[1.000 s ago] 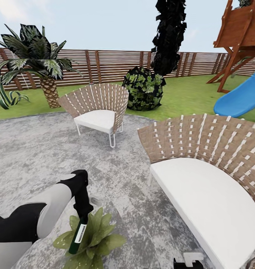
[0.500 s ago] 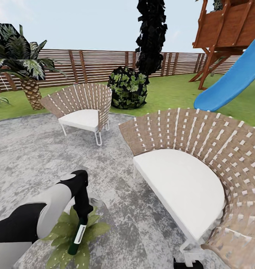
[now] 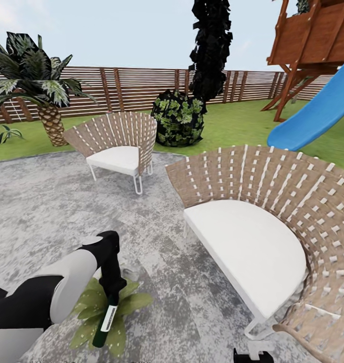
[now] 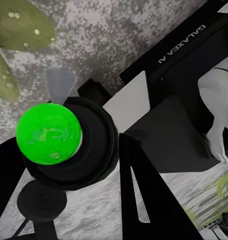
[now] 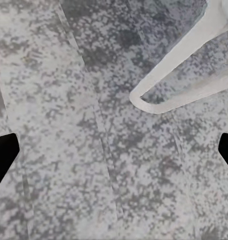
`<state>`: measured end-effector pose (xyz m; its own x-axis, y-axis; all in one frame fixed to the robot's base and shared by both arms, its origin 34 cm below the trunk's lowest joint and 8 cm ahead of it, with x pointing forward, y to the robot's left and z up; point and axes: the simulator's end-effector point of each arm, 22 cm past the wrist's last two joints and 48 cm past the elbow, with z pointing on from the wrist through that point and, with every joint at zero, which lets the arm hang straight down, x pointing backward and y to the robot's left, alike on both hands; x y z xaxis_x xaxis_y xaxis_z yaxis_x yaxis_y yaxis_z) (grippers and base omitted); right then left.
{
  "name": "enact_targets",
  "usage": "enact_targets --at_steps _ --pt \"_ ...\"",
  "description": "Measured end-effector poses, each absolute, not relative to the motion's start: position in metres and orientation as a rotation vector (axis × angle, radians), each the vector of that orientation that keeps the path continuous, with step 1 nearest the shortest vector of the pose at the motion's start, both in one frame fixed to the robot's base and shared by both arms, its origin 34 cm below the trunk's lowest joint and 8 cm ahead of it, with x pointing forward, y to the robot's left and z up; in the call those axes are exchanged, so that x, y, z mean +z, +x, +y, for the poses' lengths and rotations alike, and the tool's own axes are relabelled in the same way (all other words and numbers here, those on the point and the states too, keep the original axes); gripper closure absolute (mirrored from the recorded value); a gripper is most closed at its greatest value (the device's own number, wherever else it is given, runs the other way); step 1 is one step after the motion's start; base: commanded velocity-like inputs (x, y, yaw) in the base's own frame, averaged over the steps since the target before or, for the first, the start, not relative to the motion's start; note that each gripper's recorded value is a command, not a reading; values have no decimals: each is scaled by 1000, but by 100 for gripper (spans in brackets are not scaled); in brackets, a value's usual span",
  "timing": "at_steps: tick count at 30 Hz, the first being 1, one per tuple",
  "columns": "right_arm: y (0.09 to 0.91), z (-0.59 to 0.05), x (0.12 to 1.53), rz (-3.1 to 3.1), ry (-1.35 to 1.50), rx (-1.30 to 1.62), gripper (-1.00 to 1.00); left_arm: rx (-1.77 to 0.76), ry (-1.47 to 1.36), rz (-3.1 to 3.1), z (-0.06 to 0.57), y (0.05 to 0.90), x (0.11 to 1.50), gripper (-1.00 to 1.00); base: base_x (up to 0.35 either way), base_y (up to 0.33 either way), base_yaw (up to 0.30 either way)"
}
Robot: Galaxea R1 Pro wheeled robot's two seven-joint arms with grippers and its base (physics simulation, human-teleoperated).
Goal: Pick up the pesticide atomizer in the garden and spray insectifuge to fully cover both potted plants in the garden.
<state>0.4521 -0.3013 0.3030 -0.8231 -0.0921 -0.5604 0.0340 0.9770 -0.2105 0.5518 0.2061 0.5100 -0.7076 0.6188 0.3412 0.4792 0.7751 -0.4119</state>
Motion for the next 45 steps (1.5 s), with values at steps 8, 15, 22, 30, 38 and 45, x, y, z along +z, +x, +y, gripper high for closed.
enact_targets --at_steps 8,15,22,30,38,45 --pt "452 -304 303 2522 -40 -287 -100 400 -826 -2507 207 555 512 100 -28 -49 82" --pt "452 -305 303 2522 -40 -289 -100 395 -822 -2520 210 559 513 100 -55 -58 1" --pt "452 -306 303 2522 -40 -291 -100 393 -821 -2522 211 560 513 100 -35 -20 0" --pt "452 -305 303 2522 -40 -290 -100 393 -825 -2524 210 561 514 100 -197 -141 0" --pt "452 -305 304 2521 -40 -289 -100 394 -824 -2514 209 555 510 100 -15 -10 0" --pt "453 -304 303 2521 -41 -287 -100 324 -775 -2676 214 595 523 100 0 0 0"
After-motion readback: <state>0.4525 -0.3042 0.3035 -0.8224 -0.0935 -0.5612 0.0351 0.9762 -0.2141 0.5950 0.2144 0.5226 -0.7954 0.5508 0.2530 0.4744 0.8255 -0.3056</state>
